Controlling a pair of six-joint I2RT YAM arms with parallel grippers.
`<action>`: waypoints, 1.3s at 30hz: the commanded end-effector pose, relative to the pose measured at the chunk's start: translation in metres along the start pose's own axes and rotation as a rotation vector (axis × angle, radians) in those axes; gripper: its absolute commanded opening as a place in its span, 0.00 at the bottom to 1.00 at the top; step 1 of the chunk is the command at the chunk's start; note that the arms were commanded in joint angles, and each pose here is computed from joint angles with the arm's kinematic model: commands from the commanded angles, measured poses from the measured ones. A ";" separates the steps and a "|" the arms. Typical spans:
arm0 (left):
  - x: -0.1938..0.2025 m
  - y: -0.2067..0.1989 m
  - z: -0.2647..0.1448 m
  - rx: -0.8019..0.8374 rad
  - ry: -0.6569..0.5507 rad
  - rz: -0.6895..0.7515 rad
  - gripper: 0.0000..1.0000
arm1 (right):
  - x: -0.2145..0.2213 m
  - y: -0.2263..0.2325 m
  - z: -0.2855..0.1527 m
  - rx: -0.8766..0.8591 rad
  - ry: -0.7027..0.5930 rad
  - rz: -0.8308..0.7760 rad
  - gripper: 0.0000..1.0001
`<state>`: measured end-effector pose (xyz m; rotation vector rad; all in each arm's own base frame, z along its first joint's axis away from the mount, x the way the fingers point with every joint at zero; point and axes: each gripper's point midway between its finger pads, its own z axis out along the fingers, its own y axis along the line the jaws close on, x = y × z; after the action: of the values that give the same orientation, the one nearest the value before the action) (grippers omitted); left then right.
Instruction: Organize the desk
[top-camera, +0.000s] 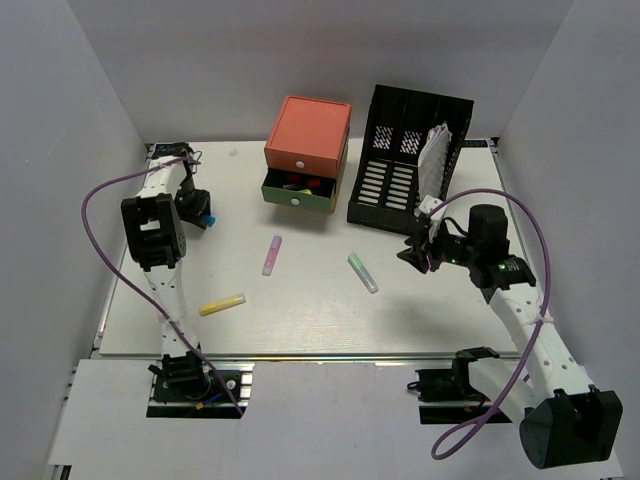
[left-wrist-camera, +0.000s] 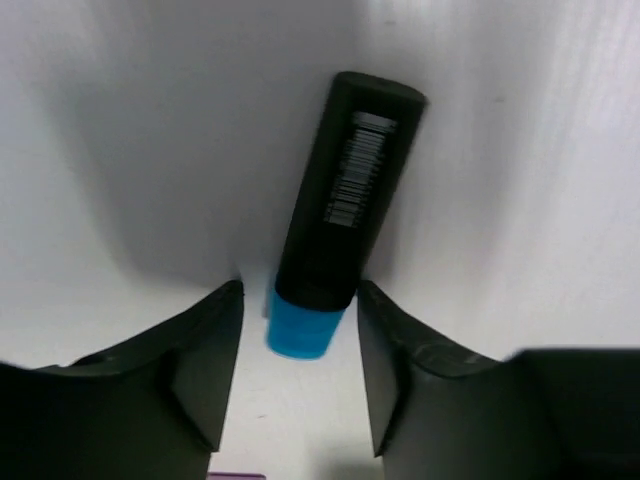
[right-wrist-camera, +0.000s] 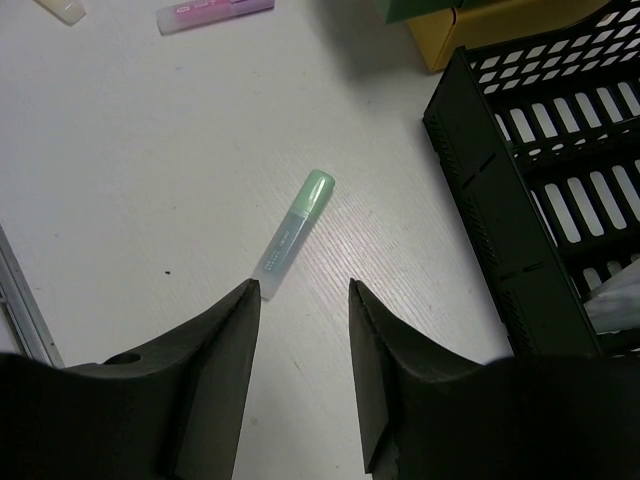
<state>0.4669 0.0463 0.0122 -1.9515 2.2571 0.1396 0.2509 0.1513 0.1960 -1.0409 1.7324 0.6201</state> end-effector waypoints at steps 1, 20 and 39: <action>0.001 0.035 0.014 -0.104 0.014 0.029 0.57 | -0.006 -0.003 -0.002 0.015 -0.028 -0.033 0.46; 0.078 0.072 -0.119 0.702 0.155 0.534 0.00 | -0.005 -0.007 -0.005 0.033 -0.034 -0.034 0.46; 0.188 0.063 -0.304 1.254 0.329 0.538 0.00 | 0.003 -0.013 -0.005 0.049 -0.016 -0.011 0.45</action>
<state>0.3492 -0.1694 0.2554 -0.6596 2.1135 -1.2488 0.2545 0.1407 0.1913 -1.0035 1.7549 0.5967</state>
